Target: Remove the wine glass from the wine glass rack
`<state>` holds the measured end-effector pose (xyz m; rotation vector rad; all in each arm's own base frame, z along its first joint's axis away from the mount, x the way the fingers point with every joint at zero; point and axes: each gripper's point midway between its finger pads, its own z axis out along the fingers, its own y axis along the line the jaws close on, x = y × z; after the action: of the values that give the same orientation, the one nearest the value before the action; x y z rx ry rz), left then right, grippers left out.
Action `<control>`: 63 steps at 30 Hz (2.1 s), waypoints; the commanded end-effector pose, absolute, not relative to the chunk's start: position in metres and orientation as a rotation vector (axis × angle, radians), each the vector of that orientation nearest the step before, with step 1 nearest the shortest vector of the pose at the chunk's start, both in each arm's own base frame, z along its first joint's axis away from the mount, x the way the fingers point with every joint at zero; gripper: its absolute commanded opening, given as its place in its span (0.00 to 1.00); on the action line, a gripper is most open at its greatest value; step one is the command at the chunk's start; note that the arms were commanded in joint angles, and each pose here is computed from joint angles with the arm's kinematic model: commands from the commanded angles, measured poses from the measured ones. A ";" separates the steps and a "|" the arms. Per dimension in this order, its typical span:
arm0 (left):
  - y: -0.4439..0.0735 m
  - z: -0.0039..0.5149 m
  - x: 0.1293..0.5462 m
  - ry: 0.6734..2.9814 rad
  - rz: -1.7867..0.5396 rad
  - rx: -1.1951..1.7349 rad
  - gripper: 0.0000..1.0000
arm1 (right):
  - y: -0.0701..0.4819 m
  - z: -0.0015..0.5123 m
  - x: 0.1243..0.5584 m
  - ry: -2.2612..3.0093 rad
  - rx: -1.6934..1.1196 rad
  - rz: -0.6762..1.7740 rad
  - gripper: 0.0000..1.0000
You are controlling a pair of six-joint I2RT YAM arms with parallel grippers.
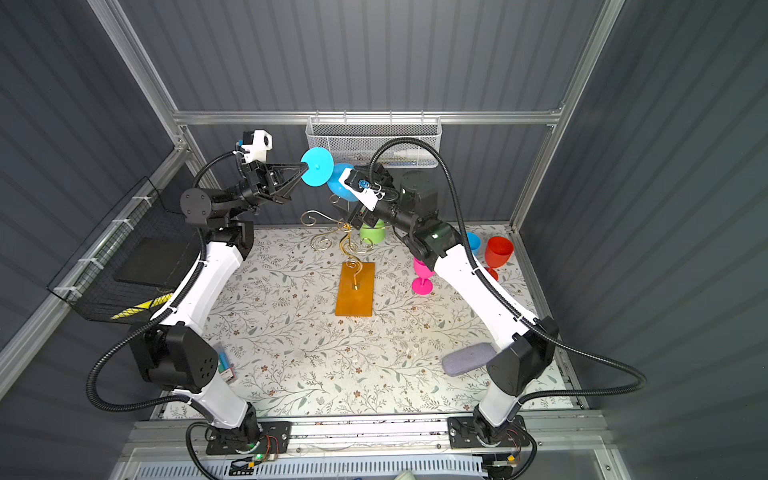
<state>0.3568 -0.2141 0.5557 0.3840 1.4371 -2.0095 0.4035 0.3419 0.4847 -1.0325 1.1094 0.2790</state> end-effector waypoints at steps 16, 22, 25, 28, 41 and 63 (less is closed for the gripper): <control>-0.213 0.569 0.336 1.377 -2.006 0.448 0.00 | 0.347 0.486 0.429 1.123 -0.939 0.189 0.94; -0.213 0.569 0.336 1.376 -2.009 0.445 0.00 | 0.346 0.492 0.423 1.097 -0.921 0.221 0.99; -0.213 0.570 0.336 1.374 -2.009 0.447 0.00 | 0.347 0.493 0.422 1.096 -0.919 0.230 0.96; -0.213 0.569 0.336 1.378 -2.010 0.447 0.00 | 0.347 0.492 0.420 1.099 -0.927 0.244 0.90; -0.216 0.560 0.348 1.411 -1.959 0.447 0.06 | 0.335 0.481 0.391 1.156 -0.916 0.276 0.72; -0.209 0.498 0.394 1.389 -1.099 0.518 0.56 | 0.240 0.444 0.319 1.690 -0.768 0.291 0.60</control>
<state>0.3874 -0.2119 0.5157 0.4203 1.4086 -1.4432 0.3284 0.2569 0.4622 -0.8006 1.5374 0.3033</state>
